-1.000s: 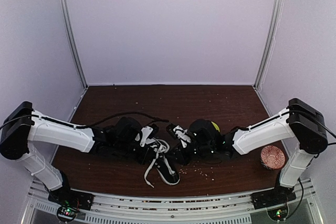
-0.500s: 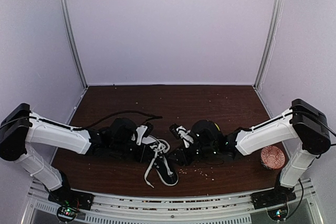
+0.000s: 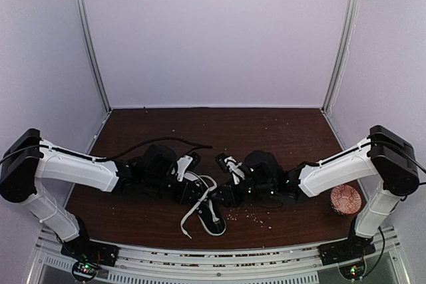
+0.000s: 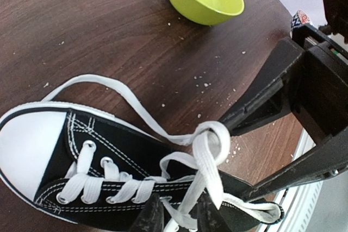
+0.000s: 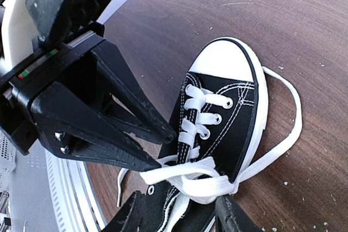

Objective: Tie the shoes

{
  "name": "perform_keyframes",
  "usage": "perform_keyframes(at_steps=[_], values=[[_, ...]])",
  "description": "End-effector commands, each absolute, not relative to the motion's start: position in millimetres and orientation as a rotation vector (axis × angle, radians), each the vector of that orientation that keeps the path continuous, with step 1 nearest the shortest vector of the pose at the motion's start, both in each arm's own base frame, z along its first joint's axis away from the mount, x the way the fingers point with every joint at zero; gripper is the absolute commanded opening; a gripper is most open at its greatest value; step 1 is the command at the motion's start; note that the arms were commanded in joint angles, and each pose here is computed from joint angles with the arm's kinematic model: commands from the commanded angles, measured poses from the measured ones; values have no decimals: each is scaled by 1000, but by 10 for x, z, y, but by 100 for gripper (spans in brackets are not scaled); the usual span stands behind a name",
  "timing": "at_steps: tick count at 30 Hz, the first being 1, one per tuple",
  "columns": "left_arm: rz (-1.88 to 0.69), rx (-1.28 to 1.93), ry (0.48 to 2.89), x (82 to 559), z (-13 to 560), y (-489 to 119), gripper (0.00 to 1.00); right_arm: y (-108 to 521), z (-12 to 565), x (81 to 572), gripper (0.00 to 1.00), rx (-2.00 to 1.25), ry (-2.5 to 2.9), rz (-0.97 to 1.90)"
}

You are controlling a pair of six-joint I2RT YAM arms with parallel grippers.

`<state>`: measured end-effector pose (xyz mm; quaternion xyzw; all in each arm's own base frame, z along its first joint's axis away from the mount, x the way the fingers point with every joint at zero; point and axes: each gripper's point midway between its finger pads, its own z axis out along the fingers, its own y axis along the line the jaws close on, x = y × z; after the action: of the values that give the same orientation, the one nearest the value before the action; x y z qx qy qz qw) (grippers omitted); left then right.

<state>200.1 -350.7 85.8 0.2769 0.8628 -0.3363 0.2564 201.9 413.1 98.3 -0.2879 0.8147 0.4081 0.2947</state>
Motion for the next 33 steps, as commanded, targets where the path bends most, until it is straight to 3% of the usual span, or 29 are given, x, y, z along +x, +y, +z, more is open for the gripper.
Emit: perform_keyframes(at_steps=[1, 15, 24, 33], values=[[-938, 853, 2278, 2015, 929, -3625, 25, 4109, 1046, 2111, 43, -695, 2152, 1091], [-967, 1007, 2247, 1980, 895, -3800, 25, 4172, 998, 2181, 22, -669, 2167, 1093], [-934, 1038, 2276, 1984, 796, -3797, 22, 4183, 1012, 2188, 18, -663, 2161, 1105], [-873, 1025, 2309, 2031, 721, -3750, 0, 4174, 1049, 2185, 18, -659, 2148, 1112]])
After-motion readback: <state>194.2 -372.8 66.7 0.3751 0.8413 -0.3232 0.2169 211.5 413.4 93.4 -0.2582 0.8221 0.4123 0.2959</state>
